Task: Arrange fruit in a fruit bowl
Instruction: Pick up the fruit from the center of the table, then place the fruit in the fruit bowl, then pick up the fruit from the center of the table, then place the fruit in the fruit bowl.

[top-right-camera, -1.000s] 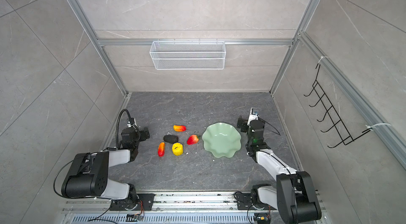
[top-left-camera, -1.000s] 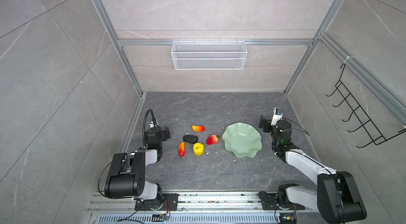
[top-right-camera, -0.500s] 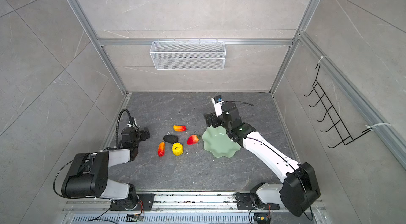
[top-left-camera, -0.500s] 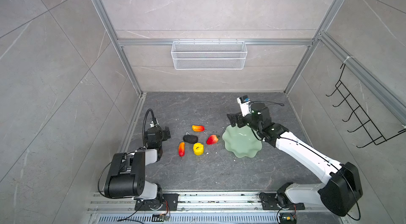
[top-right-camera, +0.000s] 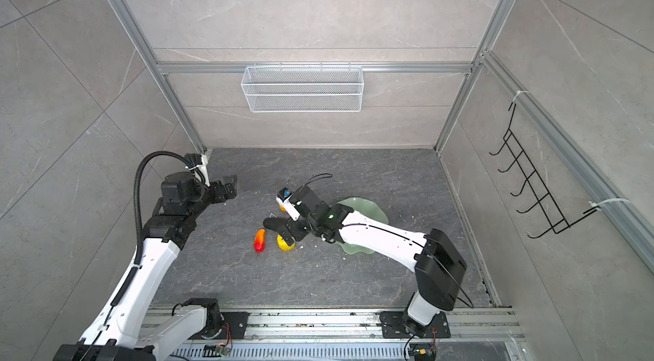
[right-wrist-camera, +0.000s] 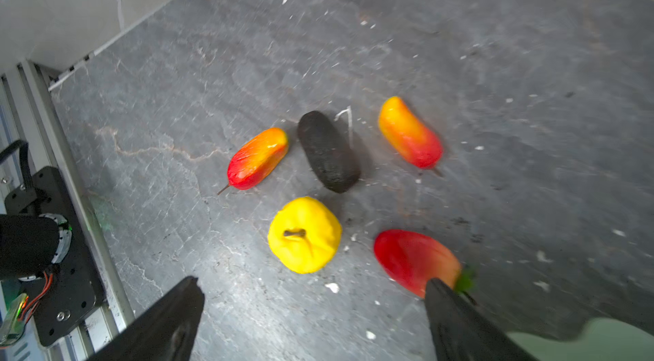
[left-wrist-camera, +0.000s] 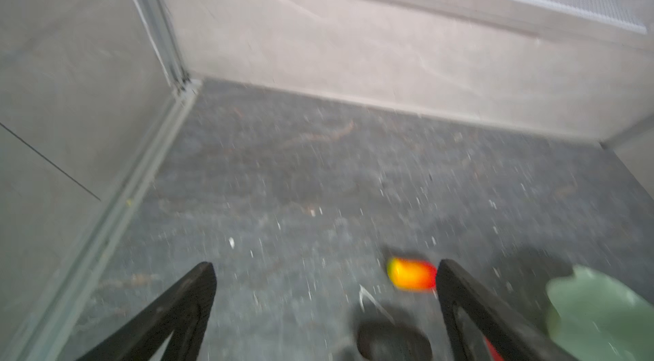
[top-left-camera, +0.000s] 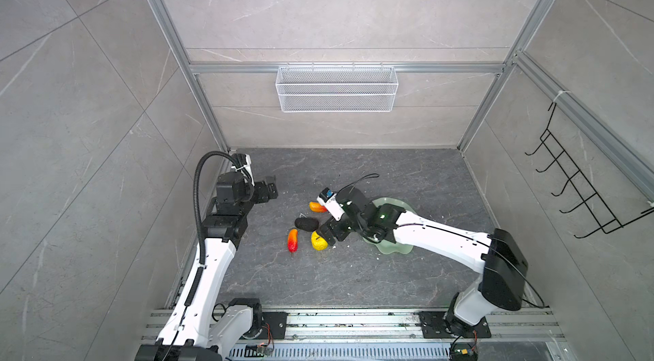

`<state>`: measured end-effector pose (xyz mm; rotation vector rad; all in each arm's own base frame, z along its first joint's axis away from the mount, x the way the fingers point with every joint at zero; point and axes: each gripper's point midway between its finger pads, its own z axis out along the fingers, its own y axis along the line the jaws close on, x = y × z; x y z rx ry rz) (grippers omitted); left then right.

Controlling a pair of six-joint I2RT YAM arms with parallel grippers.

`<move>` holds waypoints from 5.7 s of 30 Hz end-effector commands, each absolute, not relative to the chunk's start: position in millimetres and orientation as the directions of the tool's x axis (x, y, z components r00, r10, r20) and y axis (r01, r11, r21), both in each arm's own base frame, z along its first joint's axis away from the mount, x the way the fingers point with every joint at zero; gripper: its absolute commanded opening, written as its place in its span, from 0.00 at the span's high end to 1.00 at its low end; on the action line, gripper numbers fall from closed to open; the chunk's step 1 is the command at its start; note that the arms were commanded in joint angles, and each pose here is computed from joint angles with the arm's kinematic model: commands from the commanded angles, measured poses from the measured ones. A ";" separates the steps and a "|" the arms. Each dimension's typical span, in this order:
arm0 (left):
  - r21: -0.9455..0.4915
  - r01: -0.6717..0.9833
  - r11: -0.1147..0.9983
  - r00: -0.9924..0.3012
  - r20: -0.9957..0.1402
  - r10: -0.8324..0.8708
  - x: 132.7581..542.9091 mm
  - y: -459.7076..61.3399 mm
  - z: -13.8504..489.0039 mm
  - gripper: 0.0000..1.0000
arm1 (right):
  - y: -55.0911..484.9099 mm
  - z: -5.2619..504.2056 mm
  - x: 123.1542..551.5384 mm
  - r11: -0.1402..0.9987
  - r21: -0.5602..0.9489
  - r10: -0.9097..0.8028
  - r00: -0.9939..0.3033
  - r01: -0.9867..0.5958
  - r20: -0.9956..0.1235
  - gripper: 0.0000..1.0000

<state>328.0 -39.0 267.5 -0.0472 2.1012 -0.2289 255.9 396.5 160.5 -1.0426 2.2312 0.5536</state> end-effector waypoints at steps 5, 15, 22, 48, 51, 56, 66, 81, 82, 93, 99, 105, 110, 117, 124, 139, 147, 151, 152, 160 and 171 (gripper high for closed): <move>-0.217 0.151 0.964 -0.702 -0.711 -0.050 261.8 -55.8 232.0 0.00 | 411.8 112.0 252.0 0.643 0.149 -0.572 -0.600 -0.751 -0.559 0.00; -0.213 0.172 0.962 -0.711 -0.703 -0.028 261.2 -58.1 220.8 0.00 | 428.9 76.0 263.9 0.666 0.142 -0.583 -0.630 -0.732 -0.513 0.09; -0.203 0.174 0.964 -0.703 -0.711 -0.023 261.6 -57.1 220.7 0.00 | 426.5 60.1 267.2 0.677 0.114 -0.604 -0.637 -0.727 -0.480 0.22; -0.193 0.198 0.961 -0.684 -0.729 -0.006 268.0 -59.0 225.6 0.00 | 223.1 164.1 311.1 0.875 -0.092 -0.435 -0.688 -0.475 -0.581 0.60; -0.189 0.203 0.961 -0.679 -0.734 -0.001 268.2 -59.3 228.1 0.00 | 196.3 144.7 317.4 0.899 -0.110 -0.409 -0.724 -0.424 -0.556 0.60; -0.184 0.204 0.962 -0.676 -0.737 0.002 268.6 -58.8 229.3 0.00 | 176.3 109.7 326.3 0.917 -0.111 -0.384 -0.771 -0.384 -0.507 0.61; -0.177 0.198 0.964 -0.679 -0.734 0.005 266.5 -57.1 226.9 0.00 | 163.0 62.7 339.0 0.933 -0.111 -0.354 -0.820 -0.342 -0.449 0.62; -0.142 0.184 0.973 -0.686 -0.727 0.024 267.4 -51.2 224.3 0.00 | 156.9 80.3 336.4 0.932 -0.122 -0.356 -0.808 -0.340 -0.469 0.22; -0.140 0.186 0.973 -0.684 -0.729 0.026 267.6 -51.3 225.0 0.00 | 156.5 88.7 337.0 0.931 -0.125 -0.359 -0.800 -0.343 -0.480 0.16; -0.090 0.170 0.981 -0.705 -0.707 0.057 266.1 -43.1 224.1 0.00 | 227.9 179.2 307.3 0.767 -0.077 -0.545 -0.584 -0.637 -0.602 0.00; -0.086 0.164 0.983 -0.706 -0.706 0.056 266.0 -41.9 223.4 0.00 | 331.6 179.9 296.7 0.584 -0.001 -0.619 -0.445 -0.812 -0.647 0.00; -0.090 0.172 0.981 -0.697 -0.715 0.057 266.0 -43.5 225.9 0.00 | 398.4 152.2 308.4 0.516 0.038 -0.642 -0.415 -0.856 -0.645 0.00; -0.092 0.180 0.979 -0.694 -0.717 0.060 265.7 -44.6 225.6 0.00 | 430.7 117.5 316.2 0.505 0.098 -0.647 -0.451 -0.858 -0.615 0.07; -0.096 0.191 0.977 -0.693 -0.718 0.065 266.4 -46.6 224.4 0.00 | 454.5 71.9 322.2 0.528 0.141 -0.639 -0.502 -0.837 -0.584 0.16; -0.098 0.197 0.976 -0.687 -0.723 0.066 265.9 -47.4 225.1 0.00 | 467.5 49.6 329.6 0.551 0.143 -0.632 -0.523 -0.822 -0.571 0.32; -0.095 0.201 0.975 -0.686 -0.724 0.071 265.0 -47.6 223.2 0.00 | 416.7 132.8 314.7 0.588 0.062 -0.598 -0.485 -0.807 -0.638 0.76; -0.108 0.212 0.971 -0.685 -0.726 0.069 266.4 -50.7 223.2 0.00 | 277.9 142.3 297.5 0.779 -0.042 -0.539 -0.633 -0.626 -0.555 0.76; -0.120 0.215 0.969 -0.688 -0.723 0.063 265.8 -52.4 221.4 0.00 | 232.3 120.2 281.6 0.826 -0.090 -0.525 -0.702 -0.556 -0.481 0.77; -0.122 0.214 0.969 -0.689 -0.722 0.061 265.7 -52.6 221.0 0.00 | 225.1 116.1 278.2 0.833 -0.100 -0.522 -0.712 -0.545 -0.469 0.77; -0.132 0.222 0.966 -0.683 -0.728 0.057 265.6 -54.9 223.3 0.00 | 192.3 80.9 272.3 0.869 -0.144 -0.490 -0.777 -0.474 -0.396 0.77; -0.137 0.224 0.965 -0.679 -0.733 0.053 265.4 -55.5 224.9 0.00 | 187.9 66.8 279.5 0.874 -0.140 -0.482 -0.794 -0.465 -0.370 0.53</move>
